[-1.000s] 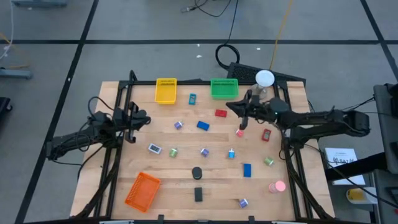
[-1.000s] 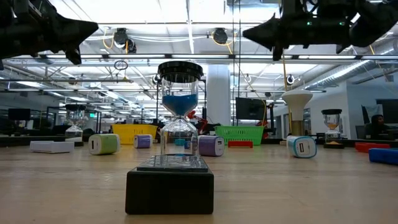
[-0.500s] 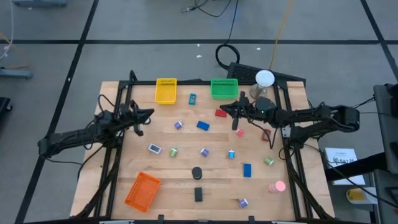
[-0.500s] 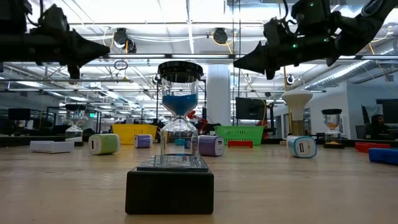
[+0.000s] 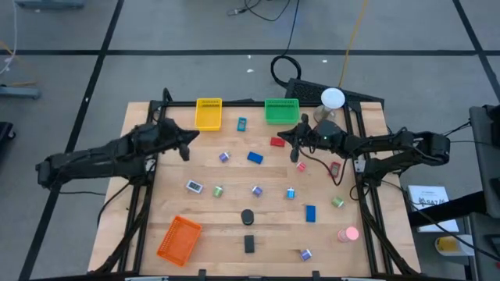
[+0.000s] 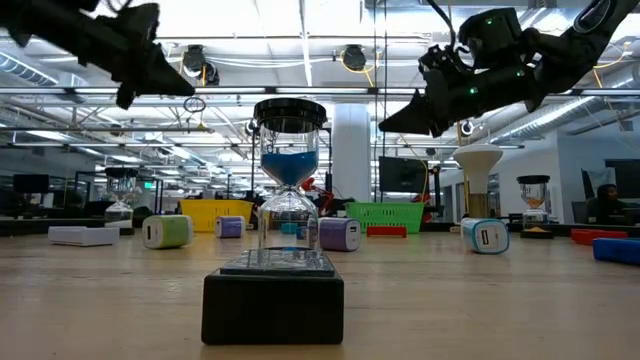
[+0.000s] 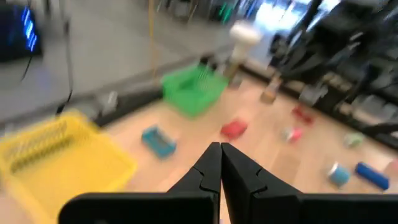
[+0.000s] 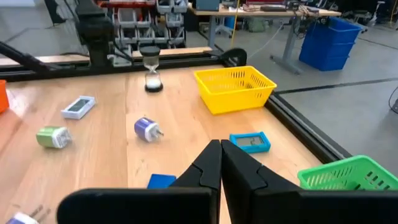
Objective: Pick & Place Office items
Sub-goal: Put the white hourglass into the yellow bin
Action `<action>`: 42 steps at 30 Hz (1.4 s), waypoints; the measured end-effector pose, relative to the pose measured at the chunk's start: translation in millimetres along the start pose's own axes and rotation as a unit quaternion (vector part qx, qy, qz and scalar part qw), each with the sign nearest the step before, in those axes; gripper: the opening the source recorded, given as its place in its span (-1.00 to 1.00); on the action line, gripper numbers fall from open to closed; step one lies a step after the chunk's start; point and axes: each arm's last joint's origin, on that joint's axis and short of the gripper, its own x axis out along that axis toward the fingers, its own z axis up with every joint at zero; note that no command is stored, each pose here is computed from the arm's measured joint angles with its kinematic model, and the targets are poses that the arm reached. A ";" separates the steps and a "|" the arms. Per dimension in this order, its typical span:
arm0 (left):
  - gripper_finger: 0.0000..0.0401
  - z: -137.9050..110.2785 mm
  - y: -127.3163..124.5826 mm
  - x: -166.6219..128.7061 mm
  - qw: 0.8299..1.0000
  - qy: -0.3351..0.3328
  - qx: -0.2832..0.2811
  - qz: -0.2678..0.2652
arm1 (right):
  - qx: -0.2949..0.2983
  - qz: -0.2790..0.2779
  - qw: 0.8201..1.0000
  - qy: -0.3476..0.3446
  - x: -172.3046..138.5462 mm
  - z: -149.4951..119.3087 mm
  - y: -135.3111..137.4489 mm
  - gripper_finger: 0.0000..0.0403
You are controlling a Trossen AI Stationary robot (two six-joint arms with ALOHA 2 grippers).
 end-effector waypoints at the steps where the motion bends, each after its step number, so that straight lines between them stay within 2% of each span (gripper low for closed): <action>1: -0.97 5.3 -1.0 -1.1 1.000 0.019 -0.015 0.019 | 0.000 0.000 1.000 0.001 0.0 -0.2 0.0 -1.00; 4: -0.97 21.7 -3.9 -5.0 0.993 0.065 -0.063 0.081 | 0.000 0.000 1.000 0.002 0.0 -0.3 0.0 -1.00; 6: -0.95 31.3 -5.0 -7.8 0.985 0.108 -0.075 0.112 | -0.001 0.000 1.000 0.001 0.0 -0.2 0.1 -1.00; 11: -0.70 52.5 -5.6 -12.9 0.953 0.209 -0.125 0.180 | -0.001 0.001 1.000 0.001 0.0 -0.2 0.2 -1.00; 18: -0.19 59.4 -1.5 8.4 0.906 0.317 -0.170 0.224 | 0.003 0.001 1.000 0.001 0.0 -0.2 0.5 -1.00; 22: 0.11 53.8 4.4 25.4 0.883 0.373 -0.186 0.218 | 0.003 0.002 1.000 0.003 0.0 -0.6 0.6 -1.00; 27: 0.40 46.2 15.7 30.0 0.846 0.448 -0.181 0.224 | 0.004 0.002 1.000 0.011 -0.1 -2.1 0.7 -1.00; 29: 0.47 46.2 20.9 30.4 0.842 0.457 -0.174 0.229 | 0.004 0.002 1.000 0.014 -0.1 -2.9 0.7 -1.00; 34: 0.53 47.6 35.5 32.3 0.846 0.443 -0.179 0.237 | 0.005 0.003 1.000 0.018 -0.2 -3.8 0.8 -1.00; 42: 0.54 26.3 51.1 36.8 0.834 0.459 -0.188 0.240 | 0.004 0.003 1.000 0.027 -1.6 -8.7 1.2 -1.00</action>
